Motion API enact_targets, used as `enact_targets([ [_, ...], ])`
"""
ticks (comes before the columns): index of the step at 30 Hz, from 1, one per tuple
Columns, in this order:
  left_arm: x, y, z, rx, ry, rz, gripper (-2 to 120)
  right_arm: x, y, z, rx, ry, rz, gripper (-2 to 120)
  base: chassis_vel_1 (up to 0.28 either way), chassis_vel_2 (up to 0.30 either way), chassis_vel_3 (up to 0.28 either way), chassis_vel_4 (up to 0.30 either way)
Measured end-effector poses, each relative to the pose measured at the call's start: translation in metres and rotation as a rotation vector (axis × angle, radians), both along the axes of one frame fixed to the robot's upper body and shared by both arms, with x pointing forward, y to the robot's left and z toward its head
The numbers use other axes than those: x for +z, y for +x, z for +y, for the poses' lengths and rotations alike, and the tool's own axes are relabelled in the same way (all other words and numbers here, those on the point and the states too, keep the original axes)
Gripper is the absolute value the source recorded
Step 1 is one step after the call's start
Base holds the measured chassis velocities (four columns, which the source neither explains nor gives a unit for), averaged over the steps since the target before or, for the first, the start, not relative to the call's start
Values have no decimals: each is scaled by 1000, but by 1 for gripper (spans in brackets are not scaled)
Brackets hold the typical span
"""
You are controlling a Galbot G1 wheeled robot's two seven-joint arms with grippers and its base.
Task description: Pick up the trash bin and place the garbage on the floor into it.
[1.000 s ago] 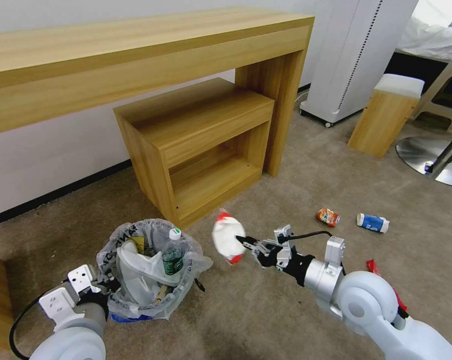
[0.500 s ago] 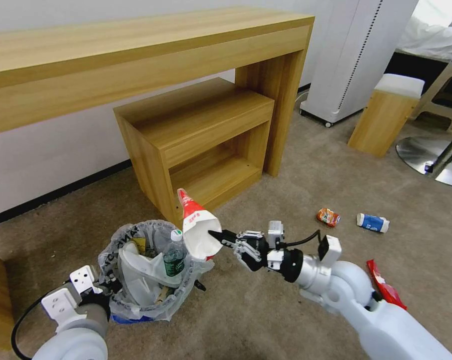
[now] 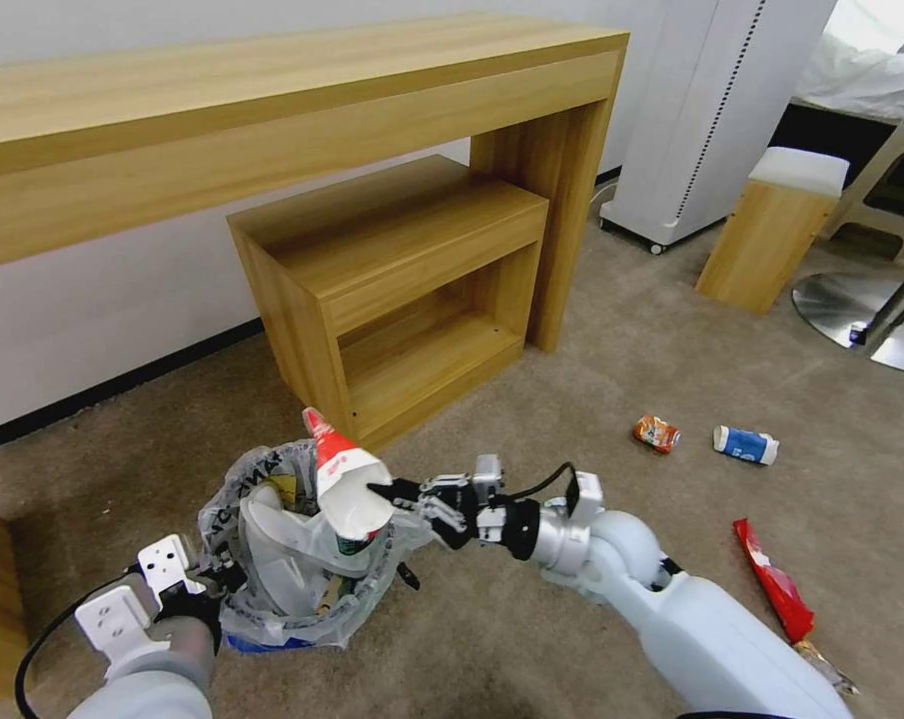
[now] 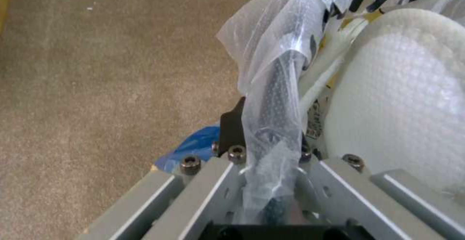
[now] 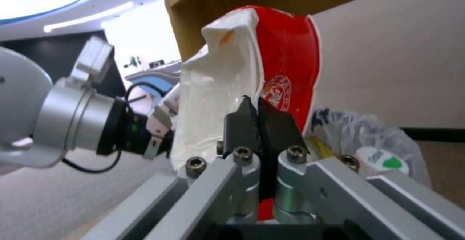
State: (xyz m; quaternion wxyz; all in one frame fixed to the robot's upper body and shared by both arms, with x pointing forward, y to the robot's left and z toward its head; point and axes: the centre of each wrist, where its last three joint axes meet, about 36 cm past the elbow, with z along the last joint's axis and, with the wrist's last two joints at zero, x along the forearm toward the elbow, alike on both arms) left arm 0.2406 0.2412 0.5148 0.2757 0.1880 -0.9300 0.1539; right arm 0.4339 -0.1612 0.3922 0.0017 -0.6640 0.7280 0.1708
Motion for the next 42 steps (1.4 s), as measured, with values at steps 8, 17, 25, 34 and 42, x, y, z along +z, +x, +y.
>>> enact_targets([
  [8,2,-2,-2,-4,-3,-2,0,4,-4,-12,-55,-88,54,18,0,0,0,0],
  [17,2,0,1,-2,9,-3,0,37,-10,-40,-191,-105,19,60,0,0,0,0],
  [25,-4,10,9,18,13,-12,0,78,-32,-70,-660,-148,-23,90,0,0,0,0],
  [34,-6,18,12,38,40,-29,0,64,-64,-157,-1144,-230,-227,100,0,0,0,0],
  [42,-3,22,18,39,51,-48,0,52,-95,-191,-1377,-204,-303,100,0,0,0,0],
])
